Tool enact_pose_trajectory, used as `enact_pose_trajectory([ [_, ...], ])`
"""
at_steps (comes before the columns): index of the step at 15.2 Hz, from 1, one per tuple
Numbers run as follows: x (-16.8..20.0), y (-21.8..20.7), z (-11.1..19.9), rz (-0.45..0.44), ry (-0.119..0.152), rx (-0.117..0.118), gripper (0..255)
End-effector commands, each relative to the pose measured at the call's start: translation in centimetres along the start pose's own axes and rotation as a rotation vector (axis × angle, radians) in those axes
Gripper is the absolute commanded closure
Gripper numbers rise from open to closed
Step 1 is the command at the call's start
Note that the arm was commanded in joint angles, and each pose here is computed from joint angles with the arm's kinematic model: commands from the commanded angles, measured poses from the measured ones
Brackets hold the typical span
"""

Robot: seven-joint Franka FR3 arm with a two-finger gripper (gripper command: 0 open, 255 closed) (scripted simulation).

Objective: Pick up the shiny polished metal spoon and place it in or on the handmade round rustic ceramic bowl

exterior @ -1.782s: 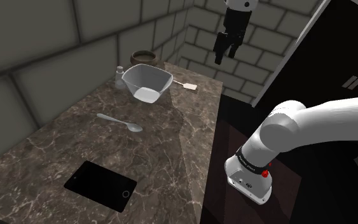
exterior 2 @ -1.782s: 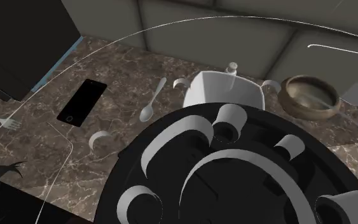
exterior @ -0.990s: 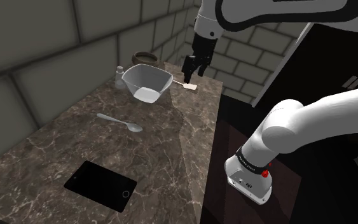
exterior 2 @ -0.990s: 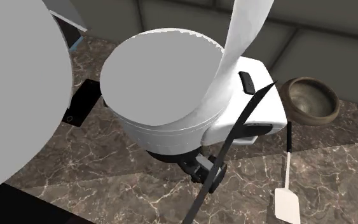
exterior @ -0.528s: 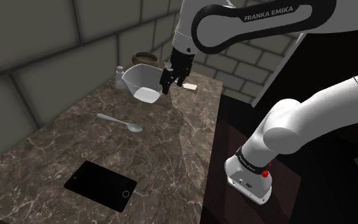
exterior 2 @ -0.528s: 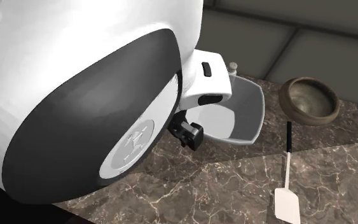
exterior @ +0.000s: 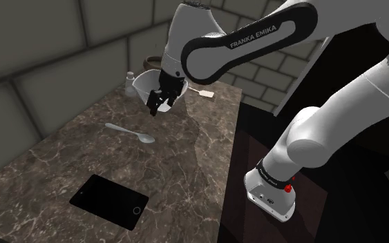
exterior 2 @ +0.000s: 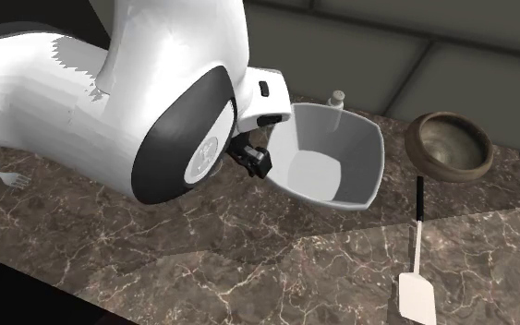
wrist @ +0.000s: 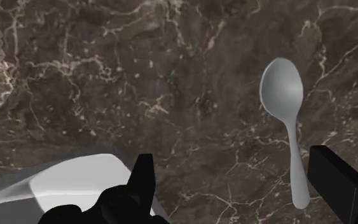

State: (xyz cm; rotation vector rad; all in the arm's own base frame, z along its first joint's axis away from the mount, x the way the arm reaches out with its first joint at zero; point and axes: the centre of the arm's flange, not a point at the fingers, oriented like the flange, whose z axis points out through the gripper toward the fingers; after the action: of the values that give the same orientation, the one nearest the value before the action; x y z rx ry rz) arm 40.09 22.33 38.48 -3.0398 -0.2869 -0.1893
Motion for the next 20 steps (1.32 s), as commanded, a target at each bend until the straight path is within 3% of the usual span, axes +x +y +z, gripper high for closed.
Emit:
enact_pose_trajectory([
  [1, 1.3, -1.7, 1.5, -0.015, 0.02, 0.016, 0],
  [8, 4.6, -7.4, 6.6, -0.068, 0.084, 0.062, 0],
  [16, 5.1, -8.0, 10.8, -0.07, 0.087, 0.064, 0],
  [20, 5.1, -8.0, 10.8, -0.07, 0.087, 0.064, 0],
])
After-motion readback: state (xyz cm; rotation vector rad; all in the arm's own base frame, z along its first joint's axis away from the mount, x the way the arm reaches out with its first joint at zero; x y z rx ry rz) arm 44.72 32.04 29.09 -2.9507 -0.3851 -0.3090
